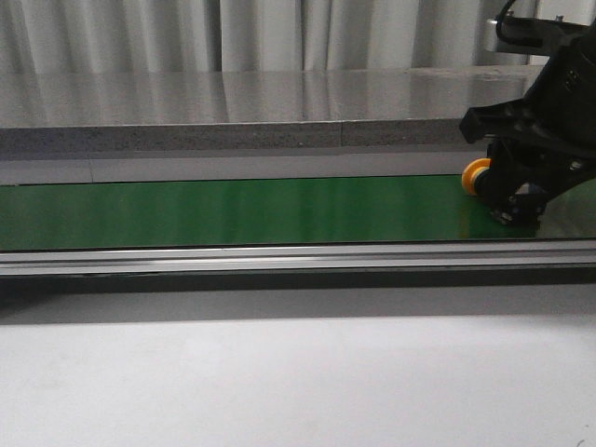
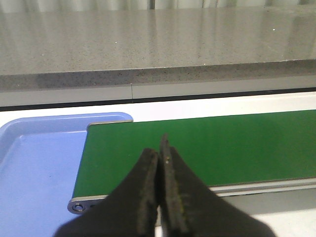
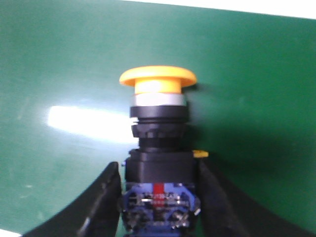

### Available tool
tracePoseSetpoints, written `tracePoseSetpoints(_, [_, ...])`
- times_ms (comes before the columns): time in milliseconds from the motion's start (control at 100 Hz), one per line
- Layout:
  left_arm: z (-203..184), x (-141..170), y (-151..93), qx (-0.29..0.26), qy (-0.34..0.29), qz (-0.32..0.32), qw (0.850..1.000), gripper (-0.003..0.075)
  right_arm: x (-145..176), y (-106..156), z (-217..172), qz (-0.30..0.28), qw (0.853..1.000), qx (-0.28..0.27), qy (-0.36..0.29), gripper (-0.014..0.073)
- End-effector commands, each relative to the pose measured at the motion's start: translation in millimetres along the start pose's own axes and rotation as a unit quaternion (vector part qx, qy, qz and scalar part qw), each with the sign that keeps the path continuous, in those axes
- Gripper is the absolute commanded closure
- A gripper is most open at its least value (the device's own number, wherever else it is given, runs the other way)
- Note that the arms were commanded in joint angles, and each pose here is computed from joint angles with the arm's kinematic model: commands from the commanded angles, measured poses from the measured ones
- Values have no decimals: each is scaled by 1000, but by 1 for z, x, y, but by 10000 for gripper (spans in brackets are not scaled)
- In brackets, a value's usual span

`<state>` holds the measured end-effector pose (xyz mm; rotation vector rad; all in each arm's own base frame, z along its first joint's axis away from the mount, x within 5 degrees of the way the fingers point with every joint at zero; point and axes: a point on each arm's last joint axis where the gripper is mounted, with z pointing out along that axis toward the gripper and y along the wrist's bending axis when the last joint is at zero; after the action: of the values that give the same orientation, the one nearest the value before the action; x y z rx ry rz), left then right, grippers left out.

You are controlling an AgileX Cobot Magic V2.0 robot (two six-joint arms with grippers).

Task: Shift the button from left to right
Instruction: 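Lift the button with the right gripper and move it over the green tray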

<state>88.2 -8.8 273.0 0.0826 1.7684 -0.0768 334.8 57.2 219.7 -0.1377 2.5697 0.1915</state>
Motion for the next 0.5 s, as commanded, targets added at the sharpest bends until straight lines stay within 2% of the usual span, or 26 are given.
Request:
tracePoseSetpoints(0, [-2,-17,0,1,-55,-5,998,740,-20,2,-25,-16,999,3,-51,476])
tracePoseSetpoints(130, [-2,-17,0,1,-55,-5,998,740,-32,-5,-38,-37,998,20,-45,476])
tracePoseSetpoints(250, [-2,-17,0,1,-55,-5,998,740,-43,-25,-50,-29,998,45,-45,476])
tracePoseSetpoints(490, [-2,-17,0,1,-55,-5,998,740,-54,-94,-75,24,989,122,-81,476])
